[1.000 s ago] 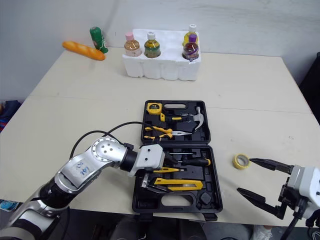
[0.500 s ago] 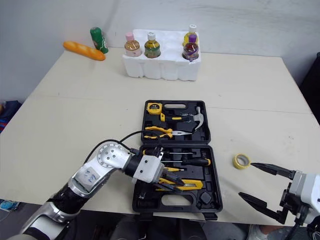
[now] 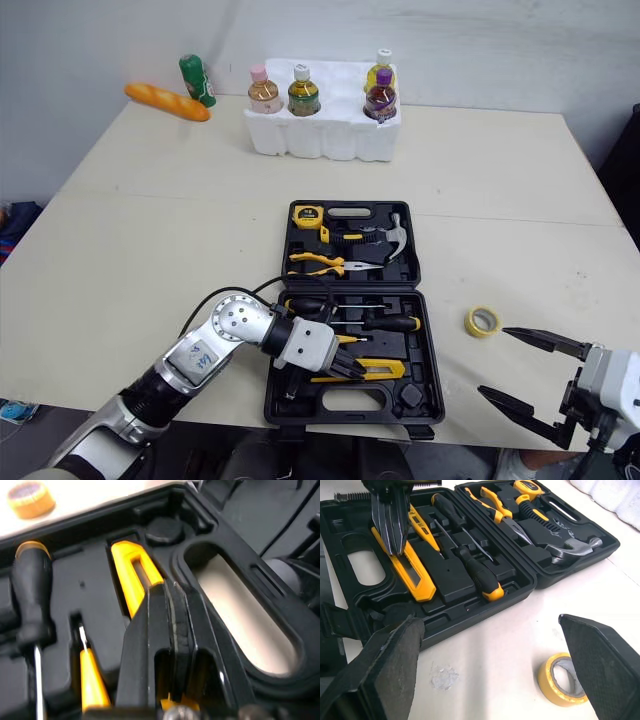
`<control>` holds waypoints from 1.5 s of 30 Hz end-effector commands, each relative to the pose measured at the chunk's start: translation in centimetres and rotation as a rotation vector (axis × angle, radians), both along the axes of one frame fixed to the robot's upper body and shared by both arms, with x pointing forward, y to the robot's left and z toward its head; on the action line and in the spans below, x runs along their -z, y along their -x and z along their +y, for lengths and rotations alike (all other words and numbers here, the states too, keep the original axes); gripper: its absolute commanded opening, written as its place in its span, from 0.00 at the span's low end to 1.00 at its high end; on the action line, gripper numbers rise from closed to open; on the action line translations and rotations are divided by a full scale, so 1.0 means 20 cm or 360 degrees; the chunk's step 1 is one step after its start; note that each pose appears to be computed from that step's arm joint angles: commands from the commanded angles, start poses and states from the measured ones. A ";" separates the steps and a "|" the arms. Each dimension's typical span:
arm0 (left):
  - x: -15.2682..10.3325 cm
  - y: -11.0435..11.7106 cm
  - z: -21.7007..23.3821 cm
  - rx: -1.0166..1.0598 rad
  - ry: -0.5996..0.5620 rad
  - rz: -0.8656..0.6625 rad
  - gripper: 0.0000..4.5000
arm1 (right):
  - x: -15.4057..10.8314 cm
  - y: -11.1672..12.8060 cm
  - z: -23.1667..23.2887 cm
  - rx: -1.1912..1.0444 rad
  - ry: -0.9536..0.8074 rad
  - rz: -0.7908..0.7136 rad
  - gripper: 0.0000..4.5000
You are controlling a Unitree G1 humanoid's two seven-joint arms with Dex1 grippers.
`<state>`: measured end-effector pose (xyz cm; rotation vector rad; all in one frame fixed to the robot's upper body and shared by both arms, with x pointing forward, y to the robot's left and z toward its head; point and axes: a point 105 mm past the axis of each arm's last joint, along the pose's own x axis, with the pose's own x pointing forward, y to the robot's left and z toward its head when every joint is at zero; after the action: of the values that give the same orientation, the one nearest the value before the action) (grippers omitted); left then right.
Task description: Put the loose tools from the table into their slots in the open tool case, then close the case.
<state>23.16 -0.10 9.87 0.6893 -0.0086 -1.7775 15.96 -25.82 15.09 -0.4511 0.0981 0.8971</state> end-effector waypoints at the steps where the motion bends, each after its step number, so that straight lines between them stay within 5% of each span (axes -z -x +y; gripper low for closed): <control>1: 0.13 -0.04 0.04 -0.0115 -0.0186 0.0062 0.01 | -0.01 0.02 0.01 0.0000 -0.0007 -0.0016 1.00; 12: 0.33 0.01 0.21 -0.0144 -0.0642 0.0247 0.01 | 0.01 0.00 0.01 0.0005 -0.0015 -0.0027 1.00; 26: -0.13 -0.08 0.05 -0.0055 0.0124 -0.0035 0.01 | -0.03 -0.14 -0.24 0.0429 0.0022 -0.0217 1.00; 29: -0.29 -0.12 0.11 -0.0114 0.0269 -0.0100 0.20 | -0.07 -0.16 -0.35 0.0568 -0.0070 -0.0270 1.00; 32: -0.38 -0.16 0.16 -0.0169 0.0354 -0.0131 0.51 | -0.07 -0.19 -0.40 0.0601 -0.0068 -0.0296 1.00; 37: -0.37 -0.44 0.47 -0.0771 0.0327 -0.0150 1.00 | -0.17 -0.27 -0.61 0.0931 -0.0155 -0.0566 1.00; 42: -0.37 -0.54 0.94 -0.1471 0.0474 -0.0077 1.00 | -0.10 -0.22 -0.98 0.1463 -0.0086 -0.0614 1.00; 45: -0.27 -0.51 1.18 -0.1676 0.0316 -0.0148 1.00 | -0.06 -0.22 -1.06 0.1573 -0.0015 -0.0618 1.00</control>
<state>33.63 21.66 15.02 0.4297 0.1120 -0.7778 20.74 -46.37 15.49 -0.4318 -0.0206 -0.1351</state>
